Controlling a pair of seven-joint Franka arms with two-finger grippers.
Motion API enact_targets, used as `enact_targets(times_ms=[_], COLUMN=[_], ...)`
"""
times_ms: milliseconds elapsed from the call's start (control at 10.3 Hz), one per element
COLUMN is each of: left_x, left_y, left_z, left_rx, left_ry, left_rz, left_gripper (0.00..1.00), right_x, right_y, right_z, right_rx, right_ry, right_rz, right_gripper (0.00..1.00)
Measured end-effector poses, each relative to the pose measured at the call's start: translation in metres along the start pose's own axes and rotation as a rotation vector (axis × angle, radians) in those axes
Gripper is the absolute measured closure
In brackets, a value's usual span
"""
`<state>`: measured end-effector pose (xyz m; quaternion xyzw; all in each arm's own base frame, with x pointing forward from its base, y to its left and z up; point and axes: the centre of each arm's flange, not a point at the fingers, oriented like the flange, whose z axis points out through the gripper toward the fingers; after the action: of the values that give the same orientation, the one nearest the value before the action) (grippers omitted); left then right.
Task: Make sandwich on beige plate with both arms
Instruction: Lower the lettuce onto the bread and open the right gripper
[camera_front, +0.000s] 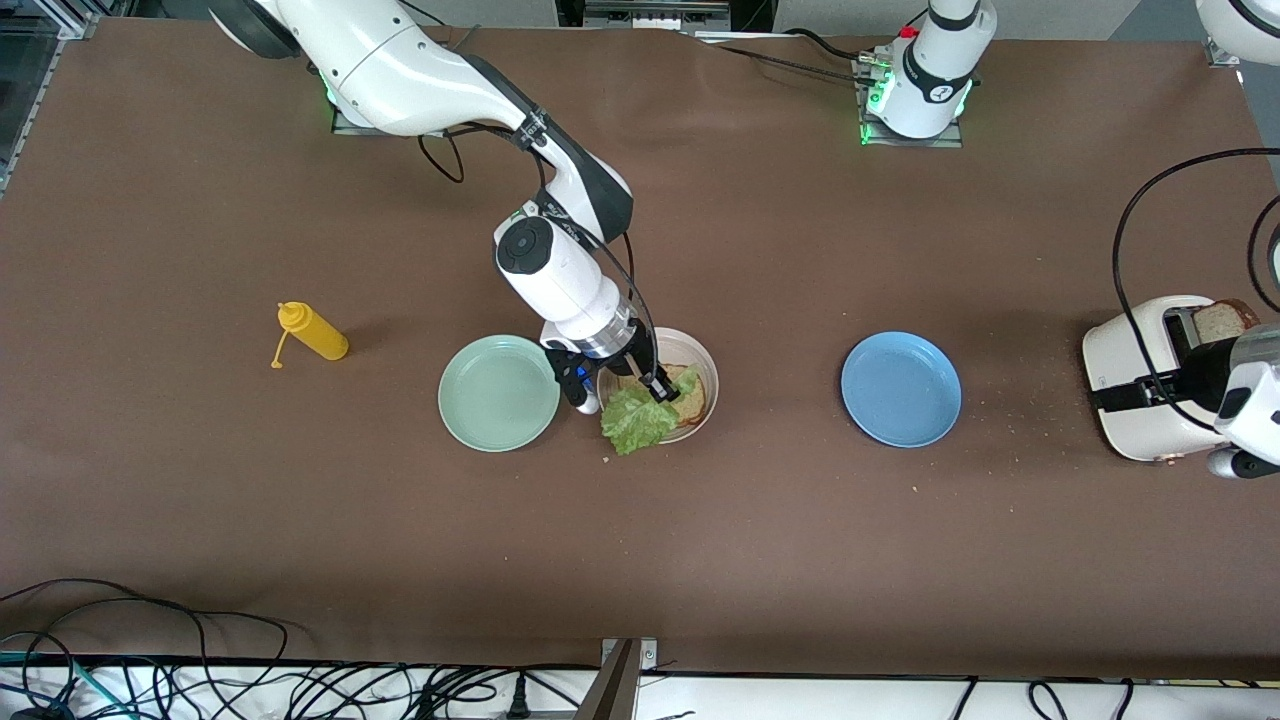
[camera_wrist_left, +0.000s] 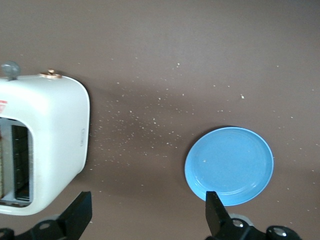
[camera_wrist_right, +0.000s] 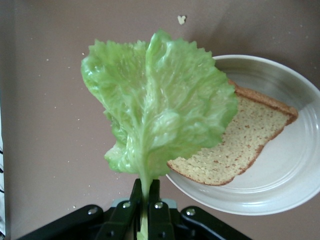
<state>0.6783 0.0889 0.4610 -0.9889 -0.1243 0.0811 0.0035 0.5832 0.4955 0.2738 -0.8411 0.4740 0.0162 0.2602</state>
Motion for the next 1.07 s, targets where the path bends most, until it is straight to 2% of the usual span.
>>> enact_targets(times_ms=[291,484,678,1065], left_x=[-0.005,-0.006,-0.006,-0.006], left_y=[0.001,0.010,0.015,0.014], left_z=[-0.008,-0.008,-0.010,-0.015], left_rx=[0.003,0.003,0.003,0.002], left_ry=[0.005,0.003,0.007,0.019], left_rz=[0.004,0.018,0.024,0.024], left_gripper=[0.00,0.00,0.00,0.00], right_x=[0.001,0.000,0.001,0.001], right_y=[0.011,0.019,0.023,0.021], right_z=[0.012,0.023,0.030,0.028], right_rx=[-0.069,-0.092,-0.102,-0.097], right_ry=[0.002,0.000,0.000,-0.001], right_rz=[0.031,0.033,0.035,0.036], right_gripper=[0.93,0.94,0.88,0.37])
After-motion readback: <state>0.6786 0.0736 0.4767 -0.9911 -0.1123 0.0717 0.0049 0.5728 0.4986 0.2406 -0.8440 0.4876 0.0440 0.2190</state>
